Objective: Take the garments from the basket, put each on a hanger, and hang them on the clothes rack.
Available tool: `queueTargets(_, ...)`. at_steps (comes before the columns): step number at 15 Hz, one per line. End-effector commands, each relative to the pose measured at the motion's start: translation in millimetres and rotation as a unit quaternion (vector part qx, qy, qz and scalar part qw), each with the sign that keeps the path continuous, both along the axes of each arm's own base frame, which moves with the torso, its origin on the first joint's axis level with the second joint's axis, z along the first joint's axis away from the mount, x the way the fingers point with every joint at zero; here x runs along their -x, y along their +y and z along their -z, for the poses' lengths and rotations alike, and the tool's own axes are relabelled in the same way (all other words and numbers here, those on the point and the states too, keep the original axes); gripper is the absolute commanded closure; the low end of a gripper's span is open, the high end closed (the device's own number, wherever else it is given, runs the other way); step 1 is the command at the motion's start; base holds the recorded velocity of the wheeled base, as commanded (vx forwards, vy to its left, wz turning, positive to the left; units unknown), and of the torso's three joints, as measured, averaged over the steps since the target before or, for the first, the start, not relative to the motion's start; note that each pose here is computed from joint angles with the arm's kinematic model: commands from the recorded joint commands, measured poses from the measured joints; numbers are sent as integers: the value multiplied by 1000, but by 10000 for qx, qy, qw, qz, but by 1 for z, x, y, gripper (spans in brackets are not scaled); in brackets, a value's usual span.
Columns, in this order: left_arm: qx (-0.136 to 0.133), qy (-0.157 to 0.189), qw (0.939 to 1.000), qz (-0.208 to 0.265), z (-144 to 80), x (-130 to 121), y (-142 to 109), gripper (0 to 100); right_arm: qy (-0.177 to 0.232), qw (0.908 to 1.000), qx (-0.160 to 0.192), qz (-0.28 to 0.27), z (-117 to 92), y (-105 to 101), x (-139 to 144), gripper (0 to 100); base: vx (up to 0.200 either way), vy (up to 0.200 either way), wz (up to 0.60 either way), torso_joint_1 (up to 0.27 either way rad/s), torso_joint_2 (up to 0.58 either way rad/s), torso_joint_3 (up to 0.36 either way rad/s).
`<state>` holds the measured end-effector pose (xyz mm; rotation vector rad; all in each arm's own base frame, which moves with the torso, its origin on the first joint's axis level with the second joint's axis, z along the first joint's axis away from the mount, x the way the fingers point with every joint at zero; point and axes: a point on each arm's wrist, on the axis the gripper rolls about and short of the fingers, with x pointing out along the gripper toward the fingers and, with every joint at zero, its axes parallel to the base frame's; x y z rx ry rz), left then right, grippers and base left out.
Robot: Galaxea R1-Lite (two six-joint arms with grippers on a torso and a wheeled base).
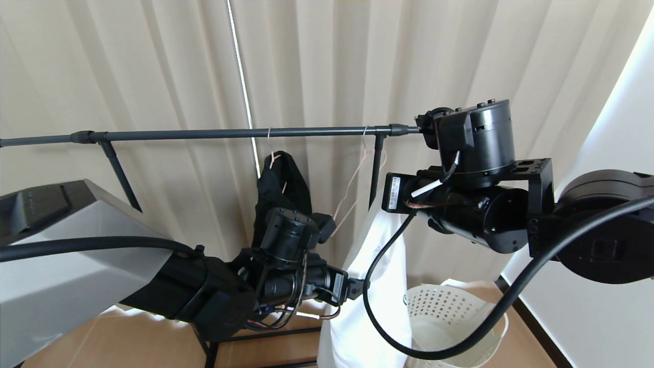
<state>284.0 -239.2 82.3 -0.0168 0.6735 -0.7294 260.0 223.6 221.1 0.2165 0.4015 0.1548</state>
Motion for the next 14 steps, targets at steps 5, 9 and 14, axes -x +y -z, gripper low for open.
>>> queueTargets(5,-229,-87,9988,-433,21,-11,-3,0,-130,9995,-82,-289,-15,-3,29,100,0,0,0,0,0,0)
queueTargets(9,-331,53,9981,-520,33,-11,0,0,-283,9991,-72,-312,-25,-13,36,100,0,0,0,0,0,0)
queueTargets(14,-496,-34,9953,-829,29,-8,12,100,-378,9980,348,372,-26,-54,6,100,0,0,0,0,0,0)
